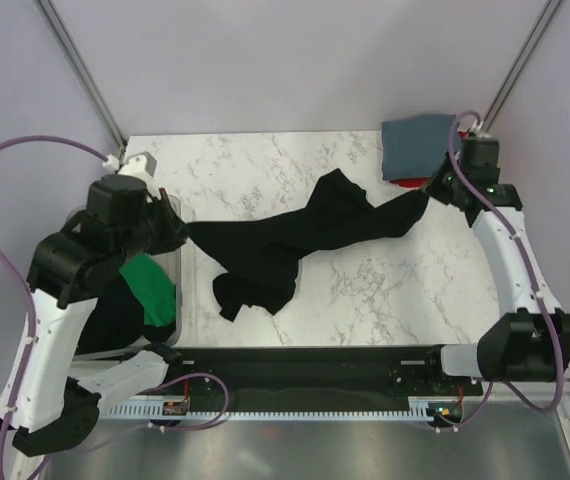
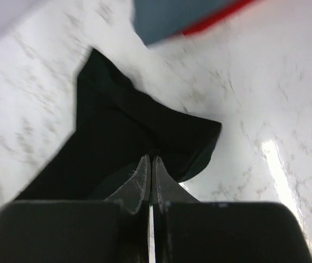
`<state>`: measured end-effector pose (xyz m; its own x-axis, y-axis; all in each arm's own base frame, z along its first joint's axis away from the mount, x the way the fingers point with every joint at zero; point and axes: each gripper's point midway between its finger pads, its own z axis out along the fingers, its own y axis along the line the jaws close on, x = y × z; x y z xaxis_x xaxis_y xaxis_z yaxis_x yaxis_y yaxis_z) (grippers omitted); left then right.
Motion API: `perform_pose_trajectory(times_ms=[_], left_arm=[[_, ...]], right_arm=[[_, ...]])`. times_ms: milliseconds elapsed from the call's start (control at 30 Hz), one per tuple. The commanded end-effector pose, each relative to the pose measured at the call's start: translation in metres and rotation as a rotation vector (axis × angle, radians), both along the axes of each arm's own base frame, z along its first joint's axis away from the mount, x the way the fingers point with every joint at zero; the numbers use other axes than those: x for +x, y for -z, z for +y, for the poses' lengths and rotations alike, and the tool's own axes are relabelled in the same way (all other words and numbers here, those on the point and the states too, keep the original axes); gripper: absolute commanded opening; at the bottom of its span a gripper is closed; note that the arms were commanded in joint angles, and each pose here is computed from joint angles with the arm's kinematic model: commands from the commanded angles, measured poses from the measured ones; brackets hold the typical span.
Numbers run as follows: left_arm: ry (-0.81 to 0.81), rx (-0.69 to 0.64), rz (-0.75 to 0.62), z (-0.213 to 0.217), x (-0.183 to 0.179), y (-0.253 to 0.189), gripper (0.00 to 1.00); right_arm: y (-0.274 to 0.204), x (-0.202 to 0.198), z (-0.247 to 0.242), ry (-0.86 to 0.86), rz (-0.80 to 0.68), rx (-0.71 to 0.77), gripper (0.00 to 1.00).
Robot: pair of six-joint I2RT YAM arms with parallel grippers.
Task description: Fold and stack the t-shirts
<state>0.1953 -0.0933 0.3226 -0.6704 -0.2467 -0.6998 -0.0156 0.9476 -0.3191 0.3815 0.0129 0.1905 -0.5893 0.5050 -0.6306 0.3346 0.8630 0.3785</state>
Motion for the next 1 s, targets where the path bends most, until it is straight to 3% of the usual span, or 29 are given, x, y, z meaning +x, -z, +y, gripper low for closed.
perform_pose_trajectory(times_ms=[0,200,333,467,500,667,800,967], left_arm=[[0.002,-0.009,-0.148,0.006,0.005,-0.062,0.02],[0.035,-0.118,-0.338,-0.002,0.007,-0.153,0.02],[0.114,-0.214,-0.514,-0.012,-0.003,-0.212,0.02],[0.303,-0.308,-0.783,-0.025,-0.040,-0.276,0.02],[0.327,-0.325,-0.875,-0.016,-0.064,-0.292,0.02],[0.307,-0.401,-1.241,0.018,-0.126,-0.362,0.02],[0.279,-0.416,-1.379,0.040,-0.161,-0.388,0.02],[0.320,-0.464,-1.550,0.055,-0.211,-0.412,0.02]], right_arm=[[-0.099,-0.013,0.007,-0.024,-0.175,0.025,0.00],[-0.257,-0.061,0.008,0.001,-0.526,0.035,0.00],[-0.339,-0.117,0.001,0.060,-0.763,0.030,0.00],[-0.405,-0.183,-0.012,0.137,-1.009,-0.003,0.00],[-0.423,-0.203,-0.014,0.147,-1.076,-0.010,0.00],[-0.471,-0.297,-0.021,0.208,-1.319,-0.025,0.00],[-0.499,-0.368,-0.030,0.265,-1.497,-0.061,0.00],[-0.503,-0.426,-0.052,0.382,-1.590,-0.094,0.00]])
